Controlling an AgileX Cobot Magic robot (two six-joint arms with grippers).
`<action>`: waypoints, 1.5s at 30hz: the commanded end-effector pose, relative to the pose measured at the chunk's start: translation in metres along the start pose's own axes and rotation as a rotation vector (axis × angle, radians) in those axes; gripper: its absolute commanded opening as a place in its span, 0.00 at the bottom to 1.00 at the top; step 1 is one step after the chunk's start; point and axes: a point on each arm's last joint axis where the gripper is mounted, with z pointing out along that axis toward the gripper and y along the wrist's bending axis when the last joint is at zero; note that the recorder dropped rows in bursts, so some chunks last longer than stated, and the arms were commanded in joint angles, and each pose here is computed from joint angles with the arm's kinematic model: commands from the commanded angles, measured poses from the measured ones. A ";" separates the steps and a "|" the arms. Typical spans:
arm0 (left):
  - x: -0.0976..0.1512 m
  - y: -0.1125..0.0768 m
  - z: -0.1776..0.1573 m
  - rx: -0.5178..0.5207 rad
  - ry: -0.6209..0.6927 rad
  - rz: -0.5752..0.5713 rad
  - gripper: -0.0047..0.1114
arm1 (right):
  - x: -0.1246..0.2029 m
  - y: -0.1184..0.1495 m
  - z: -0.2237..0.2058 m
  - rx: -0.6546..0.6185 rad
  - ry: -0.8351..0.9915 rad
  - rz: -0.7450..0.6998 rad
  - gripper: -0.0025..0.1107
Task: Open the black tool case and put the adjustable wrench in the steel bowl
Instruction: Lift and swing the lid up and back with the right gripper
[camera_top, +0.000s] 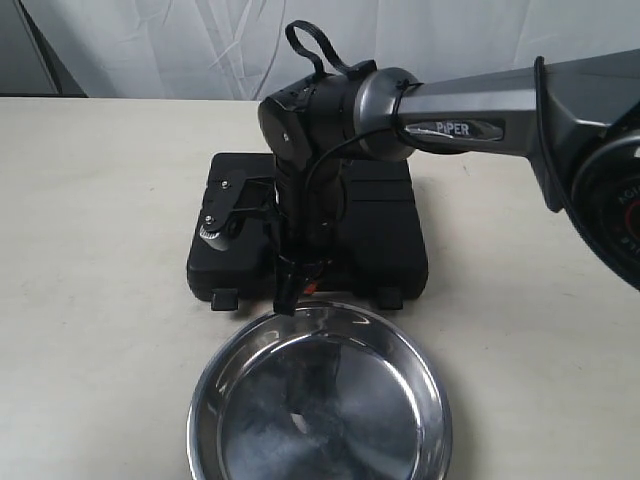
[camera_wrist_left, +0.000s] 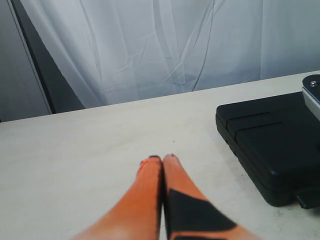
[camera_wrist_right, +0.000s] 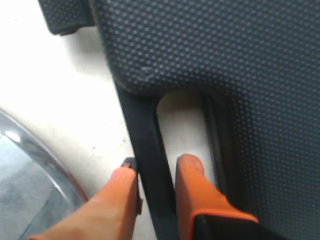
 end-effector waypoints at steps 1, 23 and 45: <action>-0.001 0.000 0.000 0.001 -0.005 -0.003 0.04 | 0.004 -0.003 -0.014 0.020 -0.004 0.013 0.01; -0.001 0.000 0.000 0.001 -0.005 -0.003 0.04 | 0.010 -0.006 -0.098 0.214 -0.165 0.070 0.01; -0.001 0.000 0.000 0.001 -0.005 -0.003 0.04 | 0.020 -0.043 -0.142 0.737 -0.208 0.138 0.01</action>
